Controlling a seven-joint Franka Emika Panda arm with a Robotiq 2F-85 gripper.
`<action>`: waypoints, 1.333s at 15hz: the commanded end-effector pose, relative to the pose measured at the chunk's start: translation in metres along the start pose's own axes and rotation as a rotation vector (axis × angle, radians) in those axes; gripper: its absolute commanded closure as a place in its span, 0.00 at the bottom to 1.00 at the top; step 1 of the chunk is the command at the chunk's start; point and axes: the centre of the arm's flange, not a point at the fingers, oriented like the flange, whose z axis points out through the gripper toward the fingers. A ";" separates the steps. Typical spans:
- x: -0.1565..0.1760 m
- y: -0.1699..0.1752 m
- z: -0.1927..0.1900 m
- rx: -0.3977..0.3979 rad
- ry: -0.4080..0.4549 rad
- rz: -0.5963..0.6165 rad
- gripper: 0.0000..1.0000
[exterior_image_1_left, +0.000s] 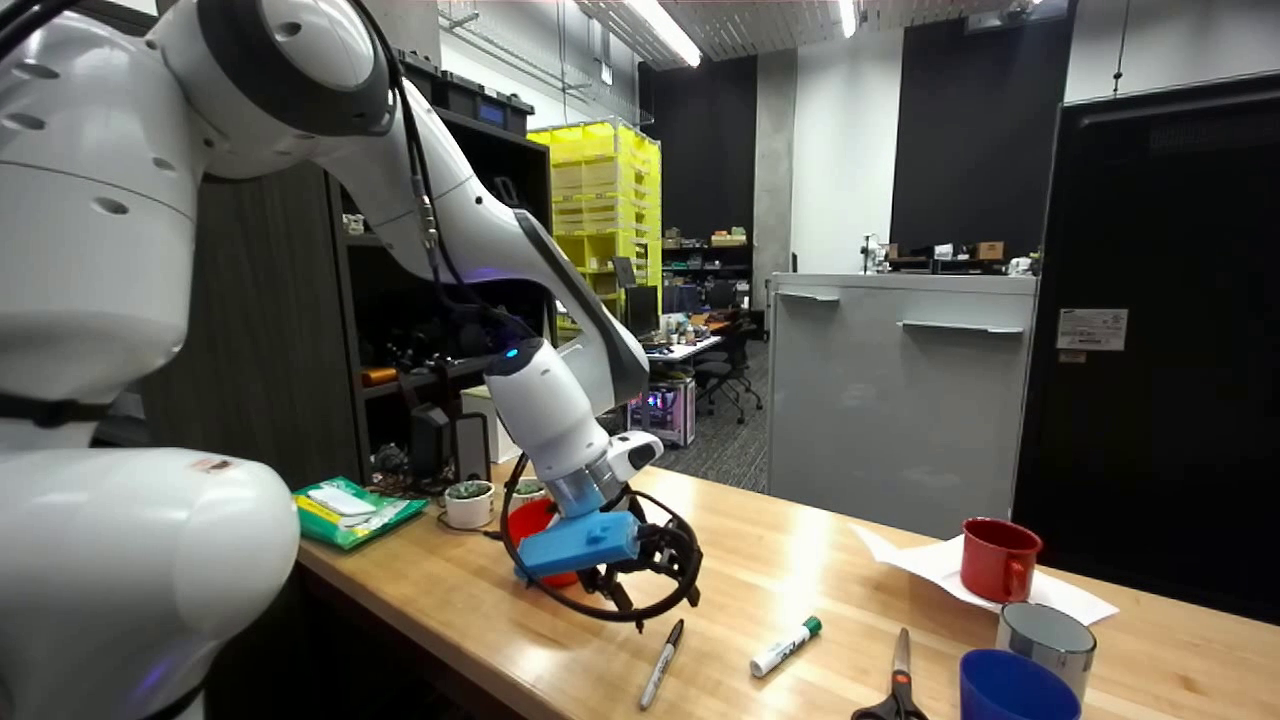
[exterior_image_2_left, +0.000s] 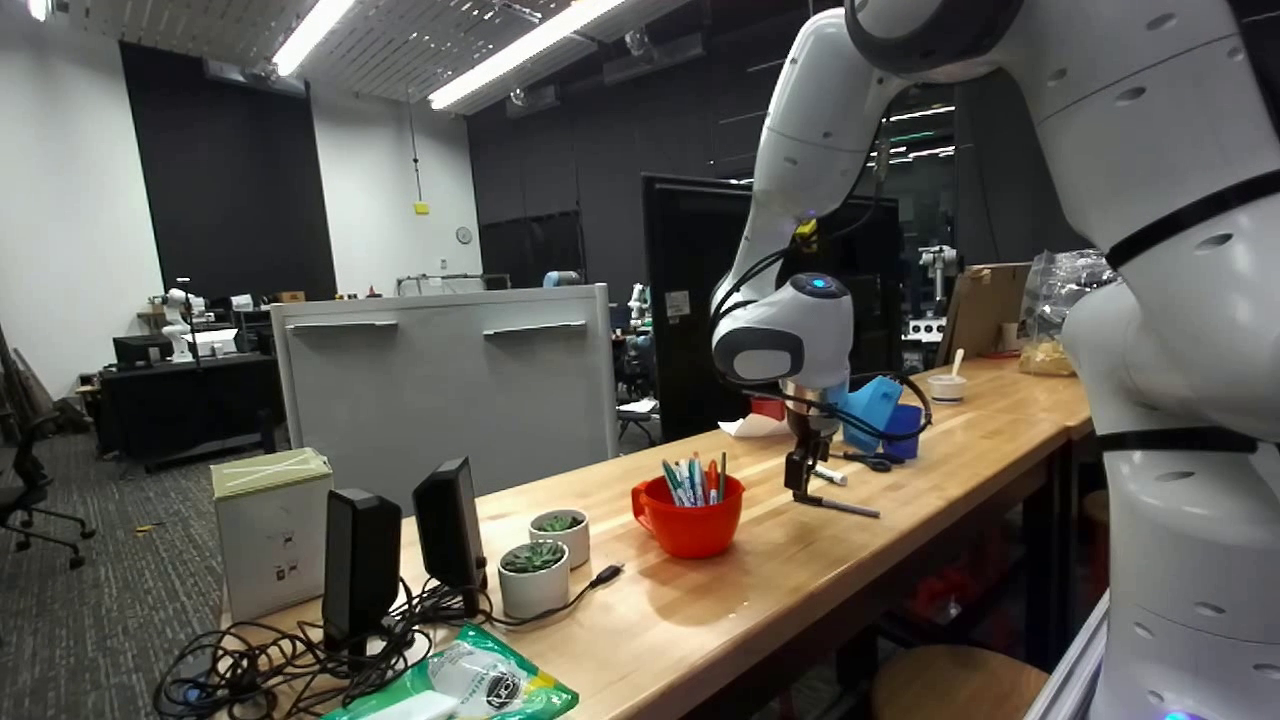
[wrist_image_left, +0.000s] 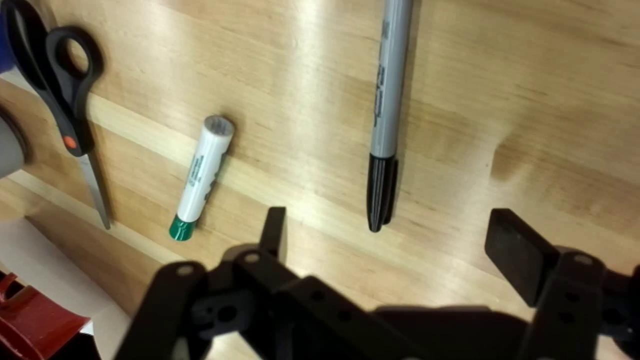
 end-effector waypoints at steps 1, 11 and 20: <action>0.046 0.017 -0.055 0.004 -0.041 -0.008 0.00; 0.005 -0.011 -0.005 0.021 0.018 -0.008 0.00; 0.016 0.000 -0.007 0.043 0.002 -0.015 0.00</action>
